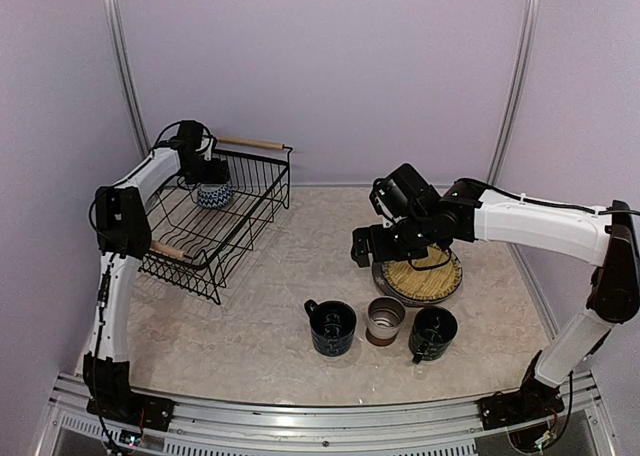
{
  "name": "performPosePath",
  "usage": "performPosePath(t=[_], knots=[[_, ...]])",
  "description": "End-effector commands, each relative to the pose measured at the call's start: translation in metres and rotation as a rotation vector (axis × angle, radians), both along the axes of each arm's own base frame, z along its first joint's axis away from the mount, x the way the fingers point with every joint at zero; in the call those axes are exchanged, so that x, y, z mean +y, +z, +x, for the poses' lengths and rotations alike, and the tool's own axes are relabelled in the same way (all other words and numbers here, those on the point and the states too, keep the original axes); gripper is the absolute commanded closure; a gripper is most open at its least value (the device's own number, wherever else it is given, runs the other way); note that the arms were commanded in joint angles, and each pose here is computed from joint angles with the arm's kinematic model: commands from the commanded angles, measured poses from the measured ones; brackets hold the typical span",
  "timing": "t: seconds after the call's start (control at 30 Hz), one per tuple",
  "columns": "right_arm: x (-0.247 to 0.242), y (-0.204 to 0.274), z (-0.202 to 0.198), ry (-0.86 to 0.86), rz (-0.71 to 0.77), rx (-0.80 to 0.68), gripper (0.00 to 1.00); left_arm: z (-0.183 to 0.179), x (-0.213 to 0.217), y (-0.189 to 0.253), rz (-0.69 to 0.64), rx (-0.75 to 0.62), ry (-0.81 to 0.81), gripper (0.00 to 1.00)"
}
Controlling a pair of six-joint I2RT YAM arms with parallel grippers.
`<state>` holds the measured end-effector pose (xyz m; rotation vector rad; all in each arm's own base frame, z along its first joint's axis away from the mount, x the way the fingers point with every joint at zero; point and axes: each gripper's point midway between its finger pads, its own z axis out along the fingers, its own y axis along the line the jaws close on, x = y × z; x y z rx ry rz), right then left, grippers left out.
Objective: Unload the mixed dishes from the dish rack
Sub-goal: Grab the bowl from the dish rack.
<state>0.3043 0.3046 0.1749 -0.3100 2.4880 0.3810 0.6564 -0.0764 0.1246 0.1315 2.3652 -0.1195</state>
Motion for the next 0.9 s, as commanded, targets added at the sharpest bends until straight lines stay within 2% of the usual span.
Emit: performPosePath(t=[0.0,0.1,0.2,0.5,0.73,0.87], knots=[[0.001,0.001,0.004,-0.013,0.008,0.009,0.00,0.014,0.016,-0.005,0.030,-0.038,0.050,0.11],[0.002,-0.002,0.003,-0.011,0.005,0.016,0.00,0.016,0.027,-0.012,0.042,-0.032,0.107,0.06],[0.003,-0.005,0.003,-0.009,0.003,0.023,0.00,0.016,0.027,-0.020,0.013,-0.008,0.100,0.06],[0.009,-0.007,0.005,0.007,0.003,0.032,0.00,0.015,0.019,-0.031,0.000,0.007,0.070,0.29],[0.007,-0.009,0.004,0.002,0.005,0.035,0.00,0.019,0.019,-0.030,0.011,-0.009,0.067,0.28],[0.008,-0.008,0.004,0.004,0.008,0.034,0.00,0.021,0.021,-0.031,0.020,-0.020,0.066,0.17]])
